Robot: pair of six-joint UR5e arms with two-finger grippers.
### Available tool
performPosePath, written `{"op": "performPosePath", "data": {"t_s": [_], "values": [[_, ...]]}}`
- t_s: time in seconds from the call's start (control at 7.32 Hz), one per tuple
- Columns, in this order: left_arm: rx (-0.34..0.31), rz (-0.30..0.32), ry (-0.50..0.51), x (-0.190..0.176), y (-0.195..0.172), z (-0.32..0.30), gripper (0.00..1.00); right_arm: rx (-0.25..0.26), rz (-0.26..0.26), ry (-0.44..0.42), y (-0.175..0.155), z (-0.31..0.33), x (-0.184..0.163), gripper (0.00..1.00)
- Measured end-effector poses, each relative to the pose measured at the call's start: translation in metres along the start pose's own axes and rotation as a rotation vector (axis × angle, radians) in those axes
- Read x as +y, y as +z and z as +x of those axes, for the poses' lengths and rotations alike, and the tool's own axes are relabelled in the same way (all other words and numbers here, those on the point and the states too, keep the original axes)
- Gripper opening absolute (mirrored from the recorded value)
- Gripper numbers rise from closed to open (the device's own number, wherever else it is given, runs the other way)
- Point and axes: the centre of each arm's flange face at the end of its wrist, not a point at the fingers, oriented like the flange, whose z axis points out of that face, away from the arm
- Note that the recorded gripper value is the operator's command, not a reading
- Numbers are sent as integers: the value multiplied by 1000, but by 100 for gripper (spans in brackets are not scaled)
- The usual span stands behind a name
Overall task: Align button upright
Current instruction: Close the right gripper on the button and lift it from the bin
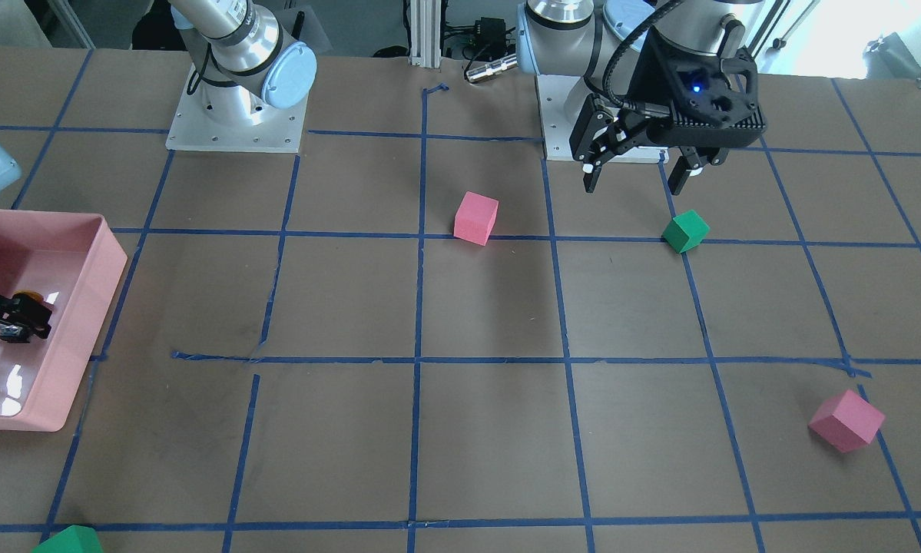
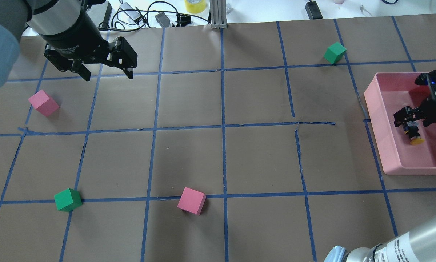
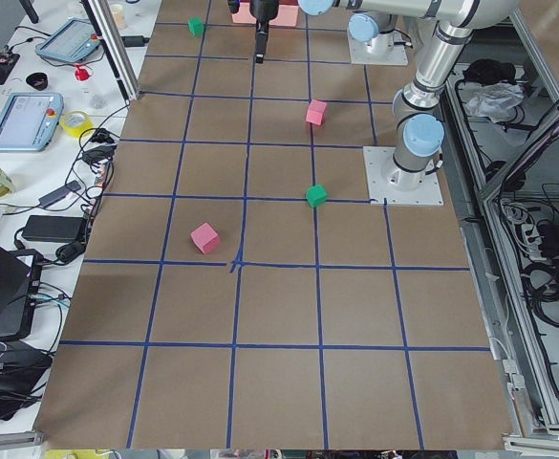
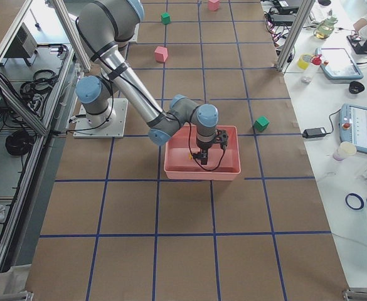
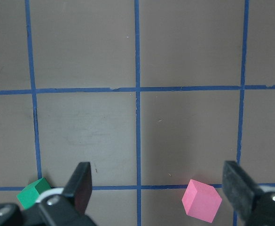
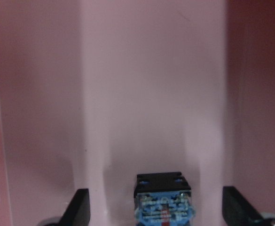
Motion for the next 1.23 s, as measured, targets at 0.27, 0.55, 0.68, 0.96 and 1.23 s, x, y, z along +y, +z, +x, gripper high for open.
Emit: {"op": "performPosePath", "data": {"t_s": [0.27,0.55,0.68,0.96,1.23], "values": [[0,0,0,0,0,0,100,-1,-4,-2,2,0,0,96],[2,0,0,0,0,0,100,1,-7,-9,3,0,1,77],[3,-1,0,0,0,0,100,1,-10,-11,3,0,1,58],[3,0,0,0,0,0,100,1,-12,-30,2,0,1,18],[2,0,-1,0,0,0,100,6,-7,-64,-2,2,-1,0]]}}
